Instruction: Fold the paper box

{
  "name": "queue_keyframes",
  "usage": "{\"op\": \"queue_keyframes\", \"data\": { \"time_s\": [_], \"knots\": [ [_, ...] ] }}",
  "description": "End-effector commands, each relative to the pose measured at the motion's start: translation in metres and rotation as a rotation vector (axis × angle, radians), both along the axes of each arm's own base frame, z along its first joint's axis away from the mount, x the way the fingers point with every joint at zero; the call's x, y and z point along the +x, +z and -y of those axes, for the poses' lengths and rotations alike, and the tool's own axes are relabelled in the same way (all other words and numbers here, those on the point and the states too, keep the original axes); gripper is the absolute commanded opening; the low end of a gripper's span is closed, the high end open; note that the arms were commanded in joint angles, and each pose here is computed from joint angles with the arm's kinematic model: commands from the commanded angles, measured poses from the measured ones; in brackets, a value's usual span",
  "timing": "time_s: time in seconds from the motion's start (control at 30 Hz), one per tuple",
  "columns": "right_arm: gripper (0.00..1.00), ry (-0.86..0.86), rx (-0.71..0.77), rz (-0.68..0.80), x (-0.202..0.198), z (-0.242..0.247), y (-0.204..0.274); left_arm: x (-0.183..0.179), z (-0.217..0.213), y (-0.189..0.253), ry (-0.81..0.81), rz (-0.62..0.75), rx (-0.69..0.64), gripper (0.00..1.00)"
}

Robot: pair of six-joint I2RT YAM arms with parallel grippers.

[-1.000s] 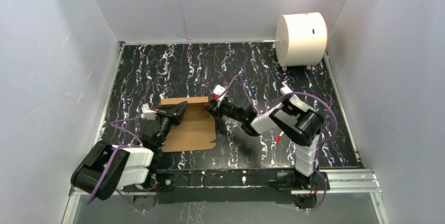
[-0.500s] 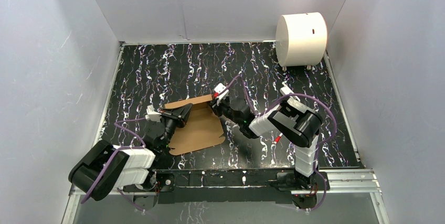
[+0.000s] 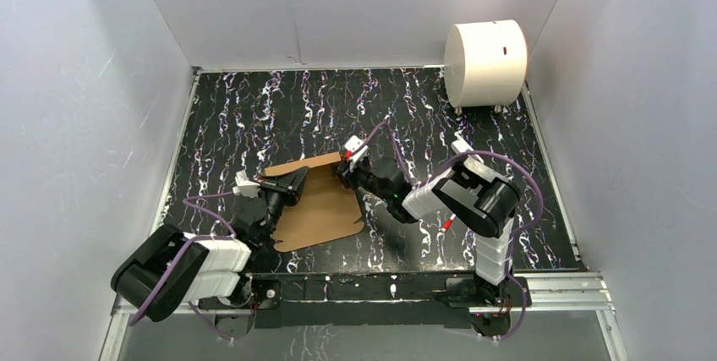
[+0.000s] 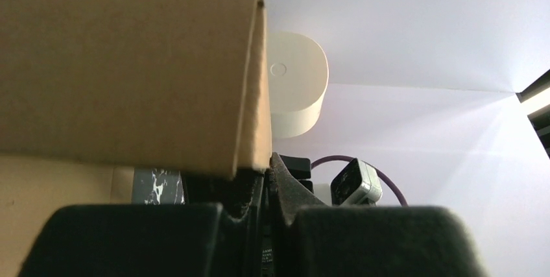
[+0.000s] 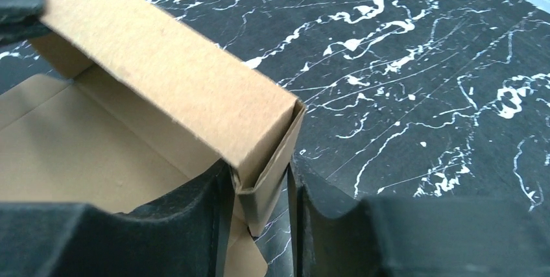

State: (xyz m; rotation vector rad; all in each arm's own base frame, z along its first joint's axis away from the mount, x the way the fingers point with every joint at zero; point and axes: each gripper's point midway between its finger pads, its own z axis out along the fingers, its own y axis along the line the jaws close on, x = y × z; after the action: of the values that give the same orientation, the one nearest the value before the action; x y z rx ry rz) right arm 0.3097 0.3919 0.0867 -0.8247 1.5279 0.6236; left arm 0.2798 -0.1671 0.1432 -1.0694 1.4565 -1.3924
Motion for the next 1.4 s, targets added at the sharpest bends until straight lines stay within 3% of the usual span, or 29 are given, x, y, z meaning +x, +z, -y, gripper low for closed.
{"op": "queue_keyframes", "data": {
  "time_s": [0.0, 0.63, 0.93, 1.13, 1.37],
  "knots": [
    [0.45, 0.13, 0.059, -0.007, -0.02, -0.006, 0.017, 0.005, -0.011, -0.003, 0.072, 0.011, 0.041, 0.0],
    [0.7, 0.398, 0.049, -0.053, -0.048, 0.027, 0.027, 0.007, -0.018, -0.008, 0.109, 0.003, 0.08, 0.0],
    [0.69, 0.447, 0.027, -0.058, -0.046, 0.062, 0.046, 0.008, -0.016, -0.008, 0.097, -0.001, 0.075, 0.0],
    [0.68, 0.375, -0.038, -0.017, -0.027, 0.084, 0.056, 0.007, -0.014, -0.006, 0.09, 0.004, 0.066, 0.0],
    [0.57, 0.32, -0.092, -0.014, 0.0, 0.083, 0.039, 0.008, -0.012, -0.003, 0.081, 0.007, 0.055, 0.0]
  ]
}}
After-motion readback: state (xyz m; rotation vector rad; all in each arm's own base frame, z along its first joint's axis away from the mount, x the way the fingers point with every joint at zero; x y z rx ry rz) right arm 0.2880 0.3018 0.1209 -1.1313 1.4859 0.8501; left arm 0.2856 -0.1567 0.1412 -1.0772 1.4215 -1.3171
